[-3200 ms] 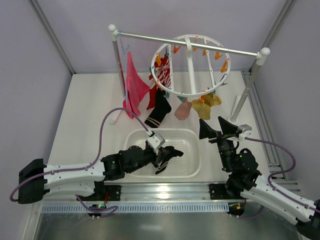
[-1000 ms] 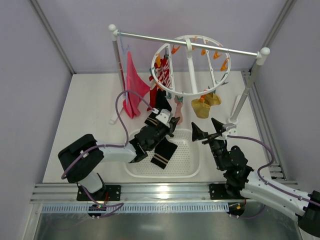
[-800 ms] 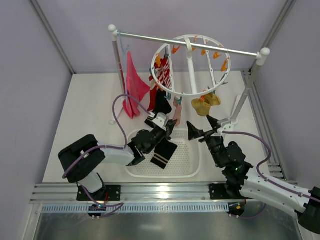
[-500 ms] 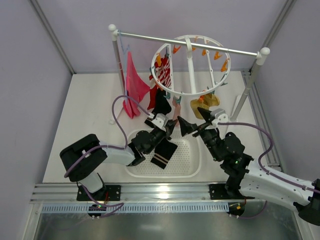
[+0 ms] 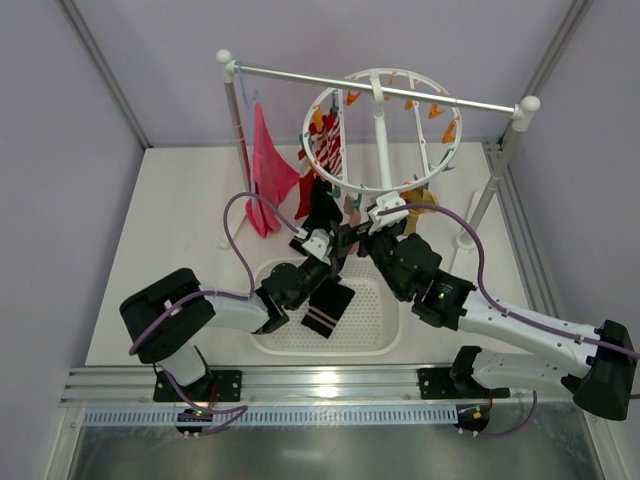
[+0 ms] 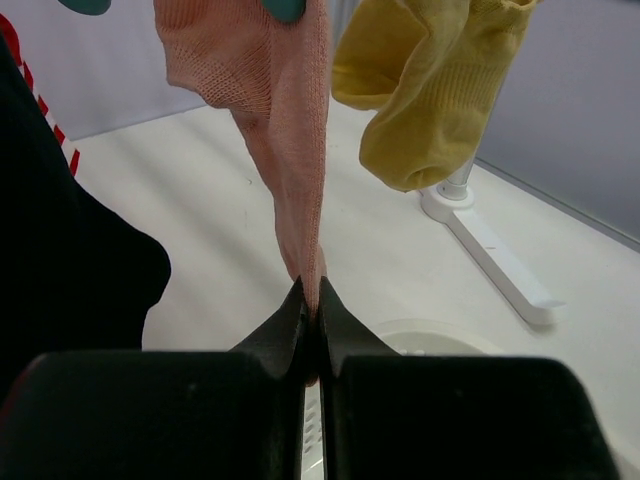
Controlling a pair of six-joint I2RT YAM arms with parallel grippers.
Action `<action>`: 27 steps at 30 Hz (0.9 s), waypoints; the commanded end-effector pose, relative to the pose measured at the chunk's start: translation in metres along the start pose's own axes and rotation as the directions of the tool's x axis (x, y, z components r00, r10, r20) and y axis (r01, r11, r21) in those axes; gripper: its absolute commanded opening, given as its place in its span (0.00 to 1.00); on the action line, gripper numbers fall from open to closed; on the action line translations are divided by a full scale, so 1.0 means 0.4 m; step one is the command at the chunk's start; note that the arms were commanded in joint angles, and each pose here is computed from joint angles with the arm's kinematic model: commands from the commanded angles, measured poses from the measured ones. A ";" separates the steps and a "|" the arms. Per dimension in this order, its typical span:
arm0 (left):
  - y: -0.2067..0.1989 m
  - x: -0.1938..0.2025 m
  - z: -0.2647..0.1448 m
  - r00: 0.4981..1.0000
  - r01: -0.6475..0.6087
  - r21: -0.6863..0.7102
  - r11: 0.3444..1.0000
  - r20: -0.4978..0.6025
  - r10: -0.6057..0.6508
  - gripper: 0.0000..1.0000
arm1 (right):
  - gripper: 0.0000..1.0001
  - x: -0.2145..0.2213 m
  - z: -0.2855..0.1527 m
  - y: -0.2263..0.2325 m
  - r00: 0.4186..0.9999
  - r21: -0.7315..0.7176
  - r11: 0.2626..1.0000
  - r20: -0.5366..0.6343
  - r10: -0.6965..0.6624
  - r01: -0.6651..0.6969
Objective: Remove the socks clipped to the hanger
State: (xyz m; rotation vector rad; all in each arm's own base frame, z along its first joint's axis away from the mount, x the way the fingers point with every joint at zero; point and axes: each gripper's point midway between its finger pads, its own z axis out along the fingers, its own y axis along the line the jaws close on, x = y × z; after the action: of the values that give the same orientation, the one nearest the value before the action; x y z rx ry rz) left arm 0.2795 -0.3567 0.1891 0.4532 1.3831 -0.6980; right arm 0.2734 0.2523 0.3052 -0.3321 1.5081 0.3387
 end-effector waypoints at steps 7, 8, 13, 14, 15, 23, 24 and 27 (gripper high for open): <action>-0.003 -0.046 0.004 0.998 0.000 0.003 1.000 0.070 0.000 0.00 | 1.00 -0.067 0.026 -0.034 0.999 0.081 0.997 0.046 0.000 -0.003; -0.004 -0.044 0.004 0.998 -0.001 0.004 1.000 0.069 0.001 0.00 | 1.00 -0.069 0.028 -0.039 0.999 0.098 0.995 0.049 -0.002 -0.002; -0.007 -0.043 0.004 0.998 -0.002 0.010 1.000 0.067 0.001 0.00 | 1.00 -0.074 0.049 -0.048 0.998 0.142 0.989 0.057 -0.041 0.032; -0.007 -0.040 0.004 0.998 -0.001 0.010 1.000 0.062 0.001 0.00 | 1.00 -0.072 0.055 -0.053 0.997 0.161 0.986 0.054 -0.050 0.041; -0.007 -0.040 0.004 0.998 -0.001 0.011 1.000 0.064 0.000 0.00 | 1.00 -0.076 0.058 -0.056 0.997 0.175 0.984 0.062 -0.051 0.040; -0.012 -0.039 0.003 0.998 -0.003 0.023 1.000 0.059 0.001 0.00 | 0.90 -0.074 0.075 -0.076 0.992 0.248 0.965 0.073 -0.106 0.085; -0.013 -0.039 0.003 0.998 -0.001 0.025 1.000 0.059 0.000 0.00 | 0.88 -0.071 0.078 -0.081 0.991 0.265 0.960 0.071 -0.110 0.087; -0.015 -0.037 0.002 0.998 0.001 0.030 1.000 0.057 -0.003 0.00 | 0.79 -0.071 0.082 -0.090 0.990 0.292 0.952 0.069 -0.122 0.097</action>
State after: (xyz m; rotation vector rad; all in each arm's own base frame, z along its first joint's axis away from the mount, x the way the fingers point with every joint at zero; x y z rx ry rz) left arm 0.2773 -0.3584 0.1883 0.4611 1.3840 -0.7111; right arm 0.3129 0.2417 0.3037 -0.2630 1.4877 0.0555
